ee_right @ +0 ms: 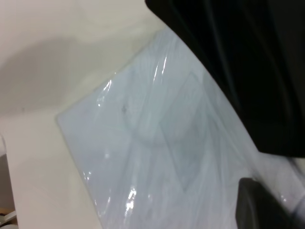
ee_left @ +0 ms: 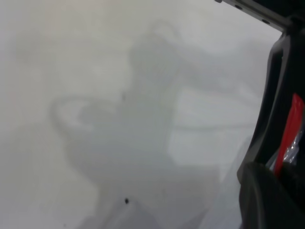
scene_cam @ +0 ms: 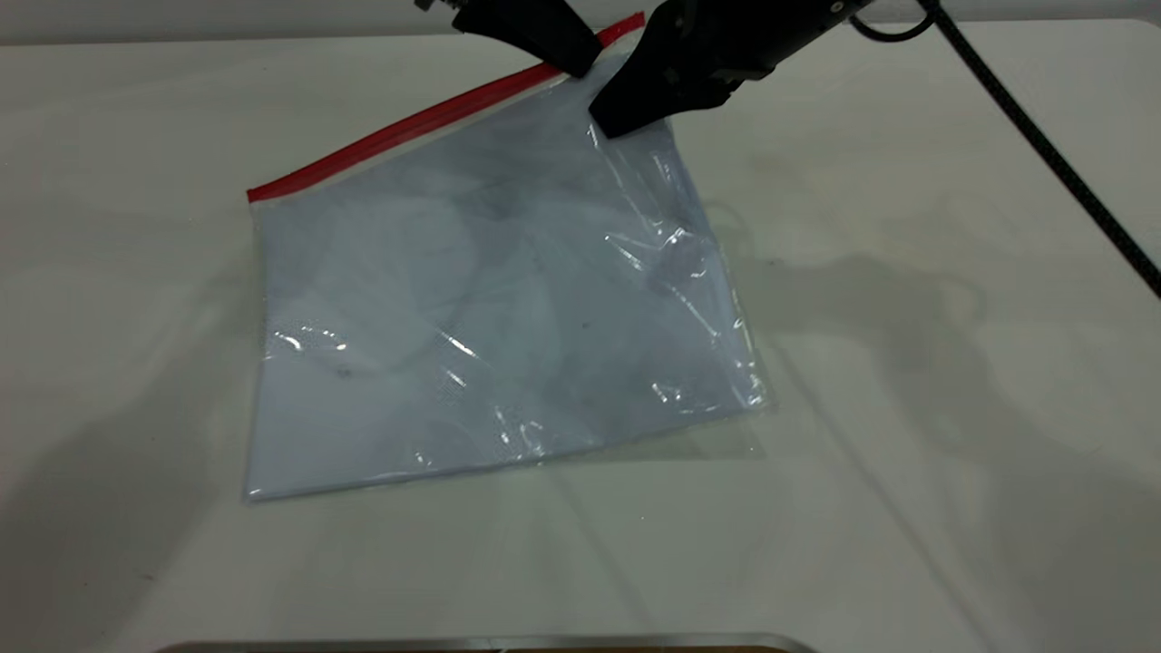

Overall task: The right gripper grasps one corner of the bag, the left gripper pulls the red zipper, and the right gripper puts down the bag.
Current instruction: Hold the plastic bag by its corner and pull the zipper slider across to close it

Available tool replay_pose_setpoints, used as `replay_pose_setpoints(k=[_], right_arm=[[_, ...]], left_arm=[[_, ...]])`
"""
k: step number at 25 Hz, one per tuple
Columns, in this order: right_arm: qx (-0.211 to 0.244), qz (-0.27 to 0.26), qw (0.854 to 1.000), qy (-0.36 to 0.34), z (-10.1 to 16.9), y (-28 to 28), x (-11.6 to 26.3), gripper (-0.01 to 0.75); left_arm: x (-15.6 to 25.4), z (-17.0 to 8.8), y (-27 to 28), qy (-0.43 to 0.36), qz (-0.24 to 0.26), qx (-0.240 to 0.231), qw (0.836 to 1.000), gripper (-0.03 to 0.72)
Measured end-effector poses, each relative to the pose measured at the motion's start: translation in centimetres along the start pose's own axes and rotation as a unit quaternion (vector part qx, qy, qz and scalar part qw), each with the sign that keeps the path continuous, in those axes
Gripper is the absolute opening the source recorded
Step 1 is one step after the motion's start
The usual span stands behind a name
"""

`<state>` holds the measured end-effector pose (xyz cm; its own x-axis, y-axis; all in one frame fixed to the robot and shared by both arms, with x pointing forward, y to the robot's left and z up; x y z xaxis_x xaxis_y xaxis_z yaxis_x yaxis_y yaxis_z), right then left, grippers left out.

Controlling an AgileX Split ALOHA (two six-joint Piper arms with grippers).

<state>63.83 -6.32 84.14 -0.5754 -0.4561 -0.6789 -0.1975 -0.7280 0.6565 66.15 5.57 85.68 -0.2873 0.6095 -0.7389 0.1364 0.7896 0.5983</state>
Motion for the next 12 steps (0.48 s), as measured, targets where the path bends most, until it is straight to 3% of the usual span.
replay_pose_setpoints(k=[12], right_arm=[[-0.034, -0.051, 0.997, -0.051, -1.6, 3.0, -0.8, 0.033]], left_arm=[[-0.2, 0.8, 1.5, 0.008, -0.030, -0.010, 0.999, 0.053]])
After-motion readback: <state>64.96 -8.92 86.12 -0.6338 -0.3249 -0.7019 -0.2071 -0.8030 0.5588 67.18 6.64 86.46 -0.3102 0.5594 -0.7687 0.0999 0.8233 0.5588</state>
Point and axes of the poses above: a point on each arm's last joint axis where the gripper is mounted, y pointing back along that axis away from the gripper, z along the wrist's bending axis when the last joint is at zero, x = y × z, the point moved 6 cm from there along -y, pointing out along that axis toward the gripper, and after that the axes turned 9 degrees about -y, right-handed, at the moved point
